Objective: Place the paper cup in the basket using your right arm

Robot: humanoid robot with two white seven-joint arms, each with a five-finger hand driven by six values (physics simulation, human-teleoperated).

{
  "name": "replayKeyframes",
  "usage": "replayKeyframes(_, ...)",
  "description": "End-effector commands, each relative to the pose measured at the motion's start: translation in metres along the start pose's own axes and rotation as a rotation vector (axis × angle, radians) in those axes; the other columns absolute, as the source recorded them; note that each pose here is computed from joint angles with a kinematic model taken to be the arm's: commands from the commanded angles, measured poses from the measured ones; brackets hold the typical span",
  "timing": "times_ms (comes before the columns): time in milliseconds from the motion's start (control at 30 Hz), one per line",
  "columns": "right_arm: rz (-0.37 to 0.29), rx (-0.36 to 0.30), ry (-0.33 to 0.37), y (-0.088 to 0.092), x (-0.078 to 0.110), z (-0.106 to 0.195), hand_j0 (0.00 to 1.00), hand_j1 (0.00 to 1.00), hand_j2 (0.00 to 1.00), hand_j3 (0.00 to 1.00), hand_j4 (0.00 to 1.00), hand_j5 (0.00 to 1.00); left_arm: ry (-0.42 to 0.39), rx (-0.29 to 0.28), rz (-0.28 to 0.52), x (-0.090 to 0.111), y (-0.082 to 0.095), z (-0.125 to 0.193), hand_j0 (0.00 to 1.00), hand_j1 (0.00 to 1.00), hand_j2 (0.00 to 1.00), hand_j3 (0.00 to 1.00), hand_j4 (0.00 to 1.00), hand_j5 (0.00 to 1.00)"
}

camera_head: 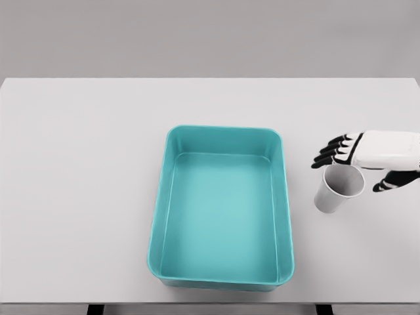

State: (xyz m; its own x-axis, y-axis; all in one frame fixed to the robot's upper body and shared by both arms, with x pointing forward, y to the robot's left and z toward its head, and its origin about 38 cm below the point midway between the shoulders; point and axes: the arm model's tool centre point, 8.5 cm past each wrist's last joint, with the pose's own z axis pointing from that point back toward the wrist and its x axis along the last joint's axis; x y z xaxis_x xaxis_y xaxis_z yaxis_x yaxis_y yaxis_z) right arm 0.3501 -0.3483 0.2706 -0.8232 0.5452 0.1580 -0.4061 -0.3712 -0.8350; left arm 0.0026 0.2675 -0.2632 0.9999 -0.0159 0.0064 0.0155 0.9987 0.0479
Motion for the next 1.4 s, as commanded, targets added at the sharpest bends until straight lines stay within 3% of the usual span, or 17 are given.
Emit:
replayKeyframes(0, 0.014, 0.014, -0.006, 0.004, 0.001, -0.006, 0.99, 0.99, 0.99, 0.99, 0.99, 0.99, 0.0, 0.0, 0.0, 0.0, 0.0, 0.0, 1.0, 1.0, 1.0, 1.0, 1.0, 1.0)
replayKeyframes(1367, 0.068, 0.08, -0.006, 0.02, 0.002, -0.028, 0.99, 0.99, 0.99, 0.99, 0.99, 0.99, 0.0, 0.0, 0.0, 0.0, 0.0, 0.0, 1.0, 1.0, 1.0, 1.0, 1.0, 1.0)
